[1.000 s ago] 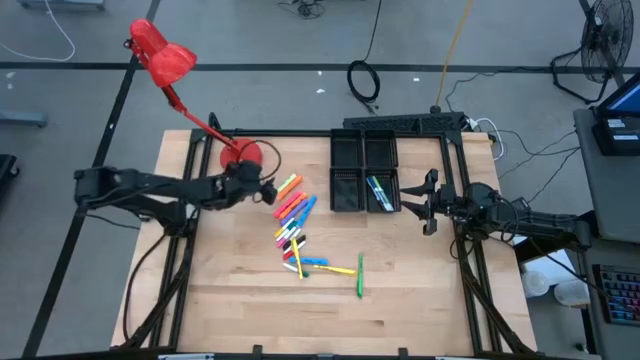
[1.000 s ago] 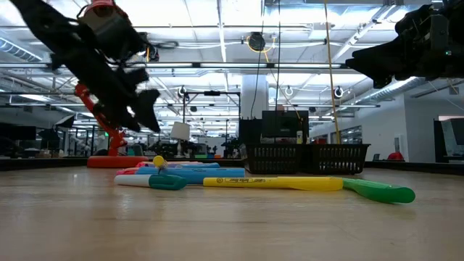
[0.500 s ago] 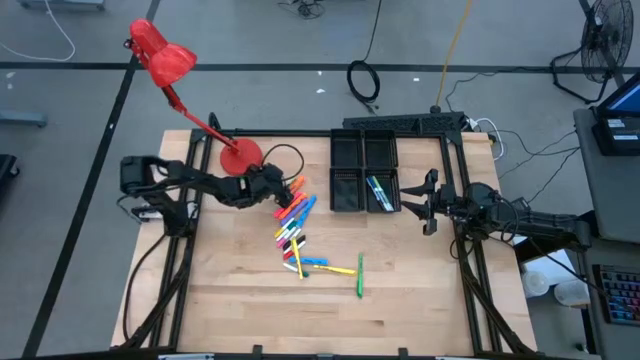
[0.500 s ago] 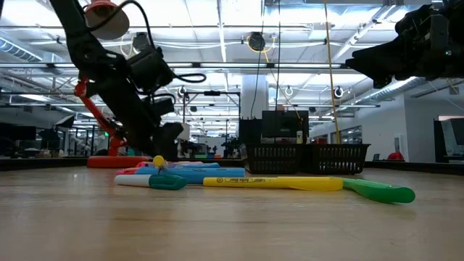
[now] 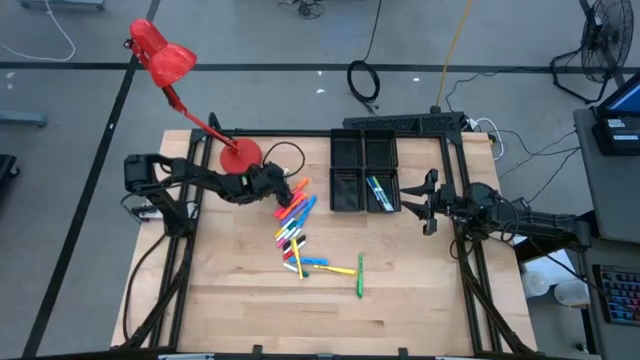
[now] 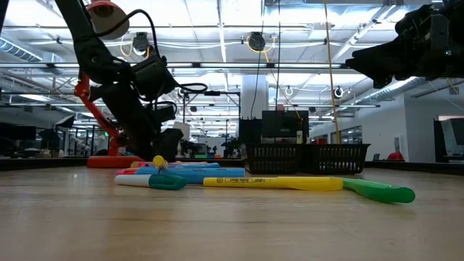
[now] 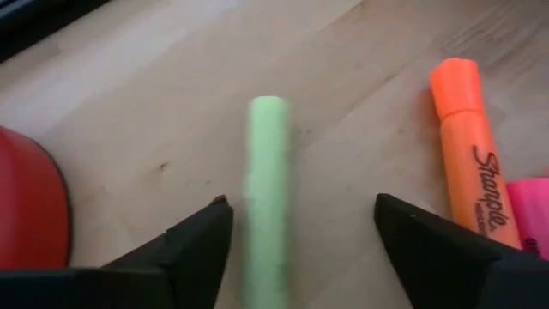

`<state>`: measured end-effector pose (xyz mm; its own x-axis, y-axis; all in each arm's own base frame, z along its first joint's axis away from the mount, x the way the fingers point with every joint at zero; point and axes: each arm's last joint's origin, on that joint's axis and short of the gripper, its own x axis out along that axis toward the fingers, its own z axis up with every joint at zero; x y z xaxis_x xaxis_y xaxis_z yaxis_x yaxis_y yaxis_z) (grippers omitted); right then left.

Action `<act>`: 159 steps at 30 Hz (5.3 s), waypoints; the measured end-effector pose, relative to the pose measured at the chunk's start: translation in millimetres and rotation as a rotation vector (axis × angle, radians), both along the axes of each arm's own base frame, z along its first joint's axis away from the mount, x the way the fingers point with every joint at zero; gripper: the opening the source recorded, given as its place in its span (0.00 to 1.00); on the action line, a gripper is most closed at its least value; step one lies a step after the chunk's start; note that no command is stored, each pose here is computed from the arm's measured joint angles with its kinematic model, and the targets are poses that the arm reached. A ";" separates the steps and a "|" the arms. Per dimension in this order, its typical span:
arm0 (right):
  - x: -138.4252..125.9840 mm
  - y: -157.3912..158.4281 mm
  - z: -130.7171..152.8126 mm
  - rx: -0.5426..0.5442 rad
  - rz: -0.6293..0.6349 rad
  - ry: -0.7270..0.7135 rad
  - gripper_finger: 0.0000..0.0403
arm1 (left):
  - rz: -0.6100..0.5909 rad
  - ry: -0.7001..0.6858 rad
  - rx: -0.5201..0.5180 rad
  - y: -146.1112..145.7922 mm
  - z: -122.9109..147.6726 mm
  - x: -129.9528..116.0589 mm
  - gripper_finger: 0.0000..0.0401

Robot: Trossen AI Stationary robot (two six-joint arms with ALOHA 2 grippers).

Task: Pick & Place Markers
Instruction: Put the green highlighter pen into the top left black bin, then put the orange highlighter pen into the top left black bin

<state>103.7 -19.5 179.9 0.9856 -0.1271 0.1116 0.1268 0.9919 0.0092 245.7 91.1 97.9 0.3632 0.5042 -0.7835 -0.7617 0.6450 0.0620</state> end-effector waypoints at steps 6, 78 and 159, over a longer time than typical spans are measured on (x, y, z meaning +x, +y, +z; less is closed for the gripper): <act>0.0 0.0 0.0 0.000 0.000 0.000 0.36 | 0.011 -0.023 -0.046 0.4 -0.8 -0.4 0.41; 0.0 0.0 0.0 0.000 0.000 0.000 0.36 | 0.025 -0.908 0.026 99.1 72.4 177.9 0.30; 0.1 0.0 0.0 0.000 0.000 0.001 0.36 | -0.397 0.036 0.043 -6.2 76.4 30.5 0.56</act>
<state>103.8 -19.5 179.9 0.9857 -0.1269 0.1110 0.1267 0.9919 0.0092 276.2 85.0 174.3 0.5092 0.3623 -0.7807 -0.4503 0.8852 0.1171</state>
